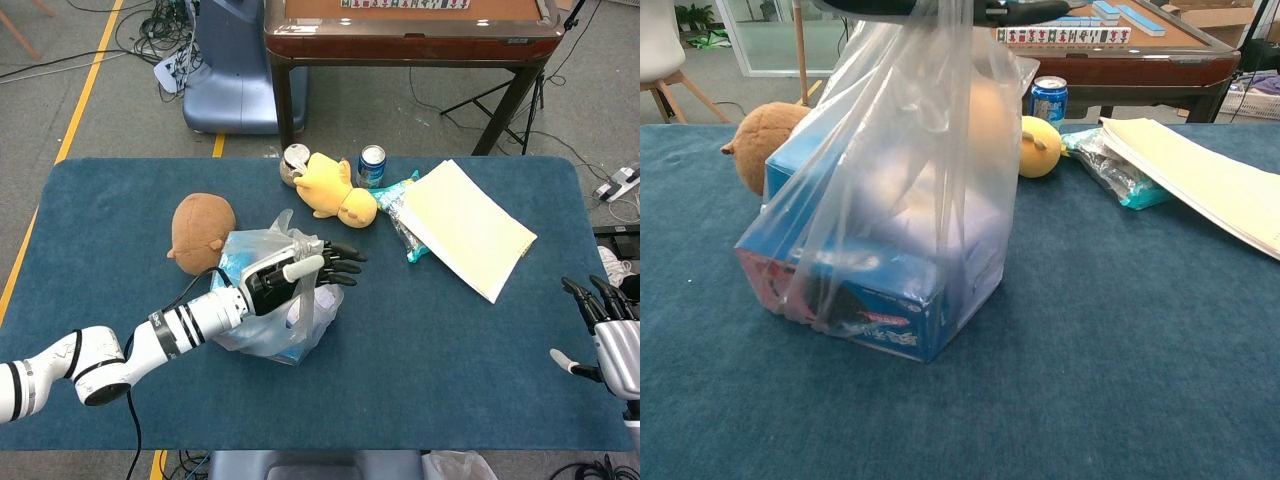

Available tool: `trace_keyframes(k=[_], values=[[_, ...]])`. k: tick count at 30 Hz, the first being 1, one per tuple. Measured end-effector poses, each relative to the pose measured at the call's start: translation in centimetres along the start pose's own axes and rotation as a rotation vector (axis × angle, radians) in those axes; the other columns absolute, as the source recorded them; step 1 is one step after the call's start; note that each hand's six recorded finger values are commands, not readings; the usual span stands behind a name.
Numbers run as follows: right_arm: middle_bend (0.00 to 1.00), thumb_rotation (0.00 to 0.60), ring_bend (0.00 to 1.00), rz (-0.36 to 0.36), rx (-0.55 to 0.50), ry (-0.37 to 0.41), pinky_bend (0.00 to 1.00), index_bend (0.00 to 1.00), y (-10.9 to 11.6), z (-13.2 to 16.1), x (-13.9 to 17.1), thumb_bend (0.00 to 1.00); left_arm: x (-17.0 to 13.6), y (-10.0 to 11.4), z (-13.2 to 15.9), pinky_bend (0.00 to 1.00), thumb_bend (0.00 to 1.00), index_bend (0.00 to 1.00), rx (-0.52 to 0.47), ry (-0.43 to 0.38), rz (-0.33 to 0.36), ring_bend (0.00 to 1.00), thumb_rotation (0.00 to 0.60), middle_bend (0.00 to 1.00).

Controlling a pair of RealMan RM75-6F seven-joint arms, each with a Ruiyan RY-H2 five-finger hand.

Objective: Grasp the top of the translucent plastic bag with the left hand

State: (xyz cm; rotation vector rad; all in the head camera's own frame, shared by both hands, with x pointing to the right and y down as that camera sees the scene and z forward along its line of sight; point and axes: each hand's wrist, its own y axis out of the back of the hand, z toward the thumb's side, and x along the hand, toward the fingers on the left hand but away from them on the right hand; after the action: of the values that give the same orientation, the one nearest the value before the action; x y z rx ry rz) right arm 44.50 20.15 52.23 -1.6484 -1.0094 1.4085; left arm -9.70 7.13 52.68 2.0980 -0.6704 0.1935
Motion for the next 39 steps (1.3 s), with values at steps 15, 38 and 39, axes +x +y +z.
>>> trace_keyframes(k=[15,38,39], values=[[0.21,0.600,0.03,0.002,-0.008,0.006,0.11,0.06,-0.2,0.1,-0.1,0.12,-2.4,-2.0,0.0,1.00,0.33,0.46,-0.042,0.119,0.019,0.64,0.600,0.58],[0.21,0.600,0.03,-0.004,-0.019,0.030,0.11,0.06,-0.3,0.8,0.3,0.11,-7.5,-2.8,6.6,1.00,0.60,0.53,0.034,-0.035,0.148,0.85,0.600,0.76],[0.21,0.600,0.03,-0.004,-0.019,0.030,0.11,0.06,-0.3,0.8,0.3,0.11,-7.7,-2.8,7.0,1.00,0.60,0.52,0.035,-0.047,0.151,0.85,0.600,0.76]])
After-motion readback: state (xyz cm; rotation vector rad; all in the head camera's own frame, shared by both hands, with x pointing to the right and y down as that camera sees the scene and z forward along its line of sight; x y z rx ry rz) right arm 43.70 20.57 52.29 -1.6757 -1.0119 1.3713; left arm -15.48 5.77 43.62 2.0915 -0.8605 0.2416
